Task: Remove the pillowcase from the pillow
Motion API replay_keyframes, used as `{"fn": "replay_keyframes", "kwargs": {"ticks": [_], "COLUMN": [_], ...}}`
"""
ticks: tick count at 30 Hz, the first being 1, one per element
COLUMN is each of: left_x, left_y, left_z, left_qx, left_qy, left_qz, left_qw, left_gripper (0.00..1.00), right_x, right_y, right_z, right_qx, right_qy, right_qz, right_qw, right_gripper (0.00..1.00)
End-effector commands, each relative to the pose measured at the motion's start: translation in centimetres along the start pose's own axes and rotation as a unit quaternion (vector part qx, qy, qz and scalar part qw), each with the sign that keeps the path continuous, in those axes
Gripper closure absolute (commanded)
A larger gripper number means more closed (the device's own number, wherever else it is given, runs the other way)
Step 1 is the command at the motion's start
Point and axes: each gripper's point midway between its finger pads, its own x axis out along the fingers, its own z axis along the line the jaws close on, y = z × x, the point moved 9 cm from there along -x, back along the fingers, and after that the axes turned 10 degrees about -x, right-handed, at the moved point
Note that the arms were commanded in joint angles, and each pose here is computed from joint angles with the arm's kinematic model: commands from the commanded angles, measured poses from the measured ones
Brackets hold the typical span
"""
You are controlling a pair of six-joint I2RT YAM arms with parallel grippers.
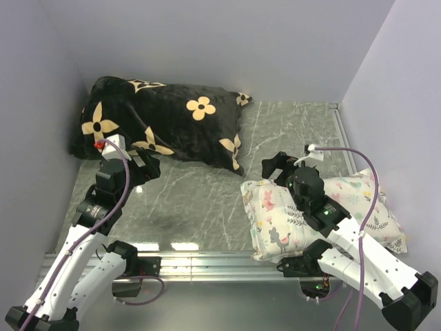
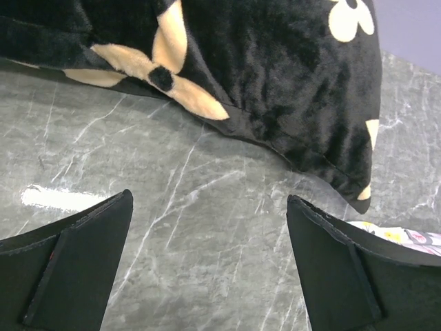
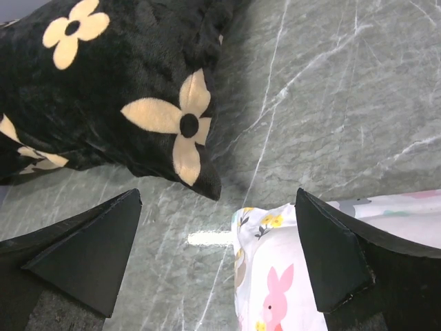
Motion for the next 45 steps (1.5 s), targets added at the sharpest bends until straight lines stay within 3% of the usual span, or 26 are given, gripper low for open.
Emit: {"fn": "replay_keyframes", "kwargs": {"ticks": [1, 10, 17, 18, 23, 29, 37, 38, 41, 42, 44, 45], "left_x": [-0.4, 0.5, 7.4, 8.5, 13.9, 18.1, 22.1, 22.4, 23.2, 23.4, 23.6, 23.3], "left_y": [-1.5, -4.2, -7.0, -8.1, -8.6, -7.5, -4.3, -4.2, -3.9, -4.1, -4.4, -4.3], "left_z": [-0.9, -2.7, -4.2, -3.4, 0.2, 5.0, 8.2, 8.4, 9.0, 9.0, 9.5, 9.7], "left_qx": [-0.013, -0.034, -0.061, -0.081, -0.137, -0.177, -0.182, -0.180, -0.172, -0.169, -0.161, -0.158], "left_qy": [0.000, -0.032, -0.118, -0.122, -0.127, -0.160, -0.171, -0.172, -0.190, -0.198, -0.219, -0.239], "left_qz": [-0.023, -0.046, -0.027, -0.043, -0.024, -0.024, -0.027, -0.030, -0.030, -0.029, -0.038, -0.026], "left_qw": [1.000, 0.998, 0.991, 0.988, 0.982, 0.971, 0.968, 0.968, 0.966, 0.965, 0.962, 0.958], "left_gripper": [0.01, 0.01, 0.01, 0.01, 0.01, 0.01, 0.03, 0.05, 0.28, 0.51, 0.77, 0.99], "right_x": [-0.2, 0.7, 6.5, 8.4, 13.5, 19.6, 22.4, 22.7, 23.3, 23.4, 23.4, 23.4], "right_y": [-0.4, -2.1, -4.8, -3.6, -4.7, -0.6, 3.1, 3.6, 4.3, 4.2, 4.0, 3.9], "right_z": [0.1, 2.6, 7.7, 8.3, 11.6, 13.0, 11.8, 11.6, 11.5, 11.7, 11.8, 11.6], "right_qx": [0.003, -0.026, -0.070, -0.081, -0.094, -0.118, -0.118, -0.118, -0.122, -0.122, -0.124, -0.125], "right_qy": [-0.007, -0.073, -0.115, -0.113, -0.136, -0.133, -0.088, -0.081, -0.076, -0.075, -0.077, -0.070], "right_qz": [-0.015, -0.006, 0.031, 0.058, 0.067, 0.120, 0.127, 0.129, 0.136, 0.134, 0.133, 0.132], "right_qw": [1.000, 0.997, 0.990, 0.989, 0.984, 0.977, 0.981, 0.981, 0.980, 0.981, 0.980, 0.981], "right_gripper": [0.00, 0.00, 0.00, 0.00, 0.00, 0.00, 0.00, 0.00, 0.01, 0.02, 0.12, 0.17]}}
